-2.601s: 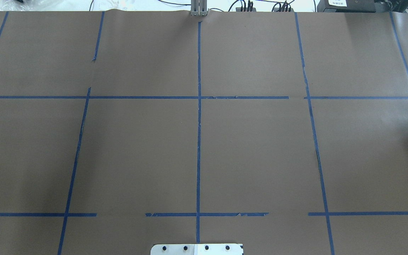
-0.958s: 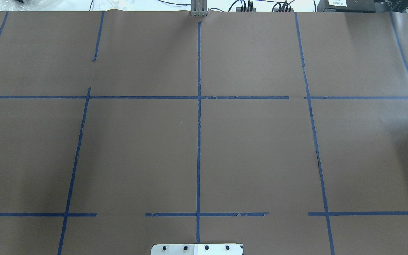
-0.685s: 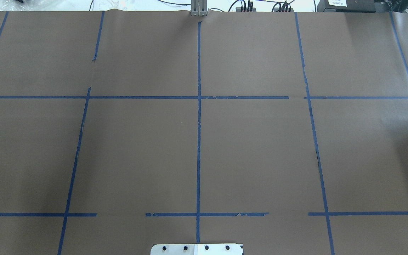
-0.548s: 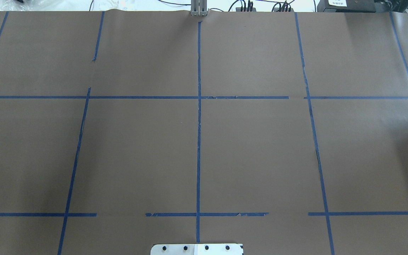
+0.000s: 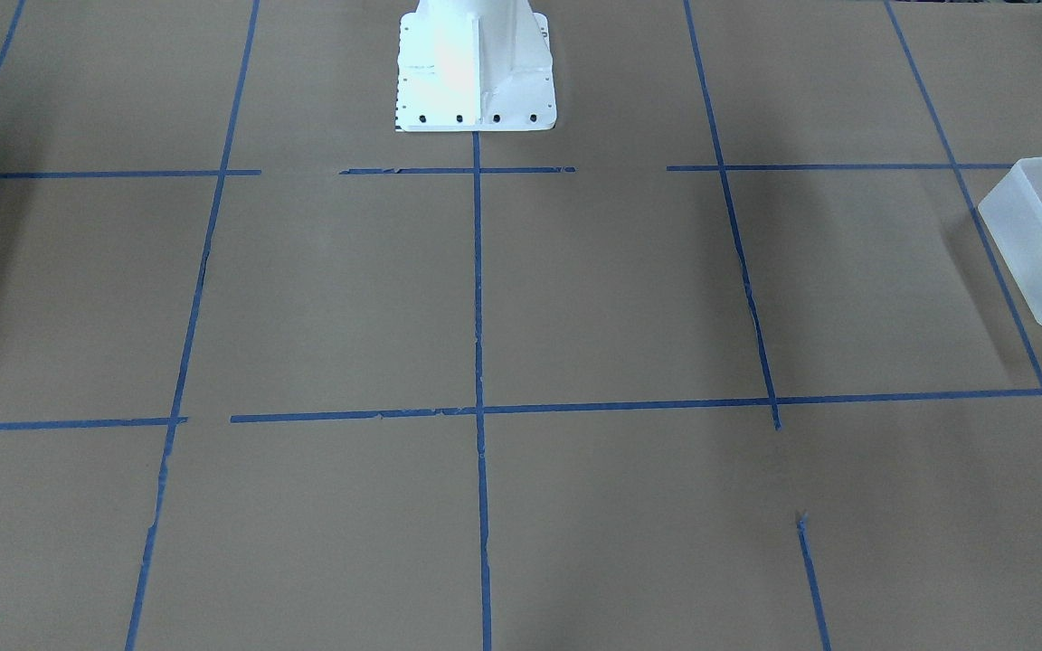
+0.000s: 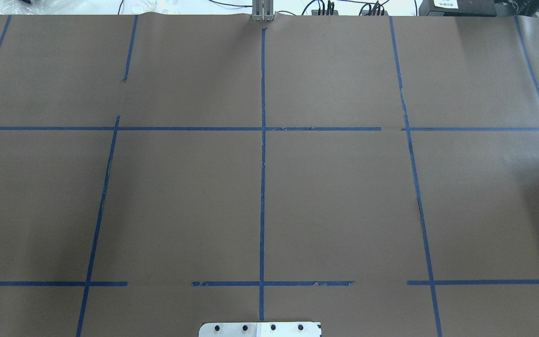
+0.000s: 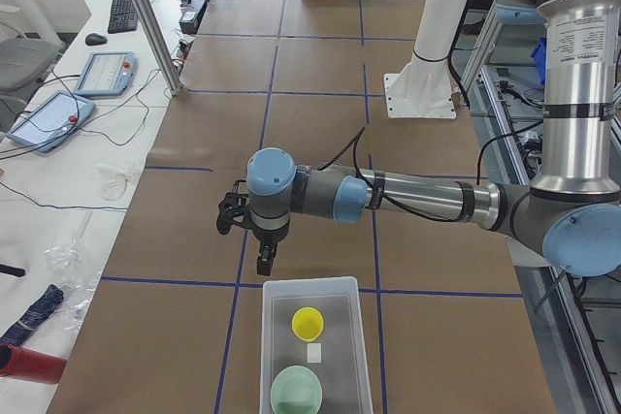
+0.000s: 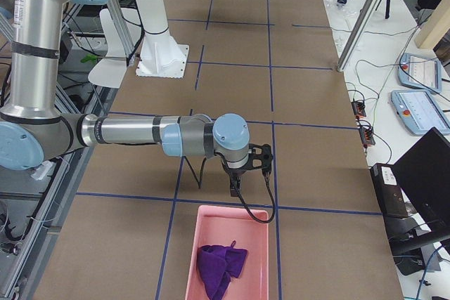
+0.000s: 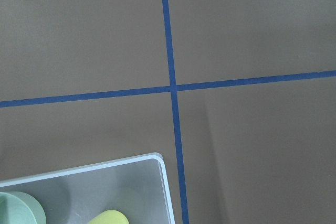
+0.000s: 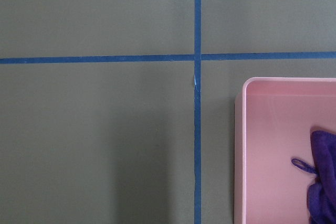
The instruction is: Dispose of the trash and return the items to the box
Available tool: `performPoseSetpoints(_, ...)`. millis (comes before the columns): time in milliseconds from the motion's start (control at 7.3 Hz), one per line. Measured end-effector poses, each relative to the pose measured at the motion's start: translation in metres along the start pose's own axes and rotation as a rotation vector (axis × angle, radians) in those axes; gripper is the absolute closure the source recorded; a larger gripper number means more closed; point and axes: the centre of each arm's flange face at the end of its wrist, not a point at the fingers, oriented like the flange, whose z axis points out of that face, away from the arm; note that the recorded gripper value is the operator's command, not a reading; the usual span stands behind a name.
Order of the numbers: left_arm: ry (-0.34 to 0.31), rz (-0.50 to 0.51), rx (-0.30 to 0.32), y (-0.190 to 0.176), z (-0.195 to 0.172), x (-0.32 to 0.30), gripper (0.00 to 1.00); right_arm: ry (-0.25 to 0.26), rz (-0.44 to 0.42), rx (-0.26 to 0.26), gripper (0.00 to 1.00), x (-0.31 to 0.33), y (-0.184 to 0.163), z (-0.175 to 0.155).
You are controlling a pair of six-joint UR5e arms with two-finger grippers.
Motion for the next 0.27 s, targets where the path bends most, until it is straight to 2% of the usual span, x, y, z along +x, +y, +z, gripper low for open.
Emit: performPoseSetpoints(274,0.001,0.004,0.004,-0.0003,0.0012,-0.0010,0.00,0.000,-0.001,0.001,0.00,-0.0001,-0.0001,-0.0001)
